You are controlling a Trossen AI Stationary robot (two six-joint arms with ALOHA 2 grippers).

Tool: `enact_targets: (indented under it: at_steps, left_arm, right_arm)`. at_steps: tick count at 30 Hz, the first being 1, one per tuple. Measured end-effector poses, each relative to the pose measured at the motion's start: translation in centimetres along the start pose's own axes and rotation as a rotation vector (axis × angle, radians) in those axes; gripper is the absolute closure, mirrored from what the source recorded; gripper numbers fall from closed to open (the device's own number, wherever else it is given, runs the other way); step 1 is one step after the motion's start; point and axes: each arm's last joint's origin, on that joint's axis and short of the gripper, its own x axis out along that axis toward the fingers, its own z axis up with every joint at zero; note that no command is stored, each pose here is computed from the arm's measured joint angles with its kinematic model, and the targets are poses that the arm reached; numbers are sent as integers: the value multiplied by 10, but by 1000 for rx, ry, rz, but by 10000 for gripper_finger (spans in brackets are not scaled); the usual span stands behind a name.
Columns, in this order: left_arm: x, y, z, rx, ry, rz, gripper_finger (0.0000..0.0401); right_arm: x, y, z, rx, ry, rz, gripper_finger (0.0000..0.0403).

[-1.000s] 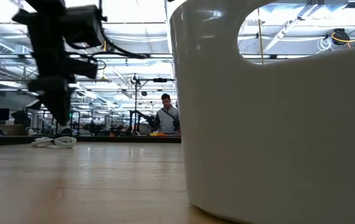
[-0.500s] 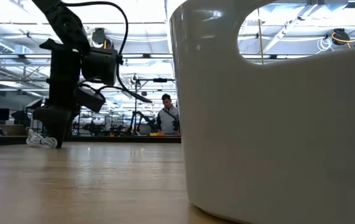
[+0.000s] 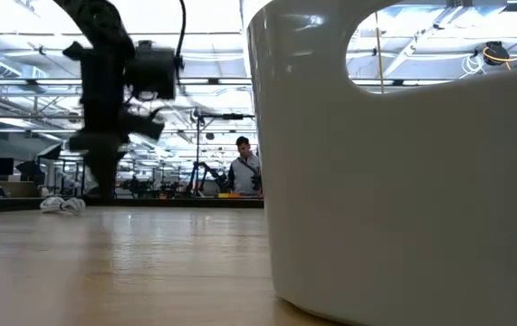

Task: Sort cables
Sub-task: Put the gray charger cable into the gray bin

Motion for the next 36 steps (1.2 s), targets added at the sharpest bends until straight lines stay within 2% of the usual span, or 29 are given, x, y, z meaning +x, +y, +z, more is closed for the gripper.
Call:
enact_targets:
  at_steps: [6, 10, 14, 19, 29, 33, 36]
  left_arm:
    - [-31, 5, 13, 30, -67, -39, 205]
    - [-36, 4, 5, 151, 38, -22, 117]
    - [-38, 3, -10, 245, 181, -23, 73]
    - [-37, 2, -14, 285, 215, -23, 75]
    - [-8, -11, -30, 304, 245, -84, 143]
    - [-7, -16, -23, 316, 191, -57, 148]
    - [0, -17, -22, 311, 219, -13, 151]
  right_arm:
    - [0, 1, -1, 0, 5, -2, 248]
    - [-2, 6, -3, -5, 12, 11, 248]
    - [-3, 11, -7, -13, 28, 20, 248]
    - [-5, 15, -9, -36, 14, -16, 248]
    - [-6, 19, -12, -37, 13, -23, 248]
    - [-6, 19, -12, -36, 13, -23, 248]
    - [-6, 19, -12, -35, 12, -23, 248]
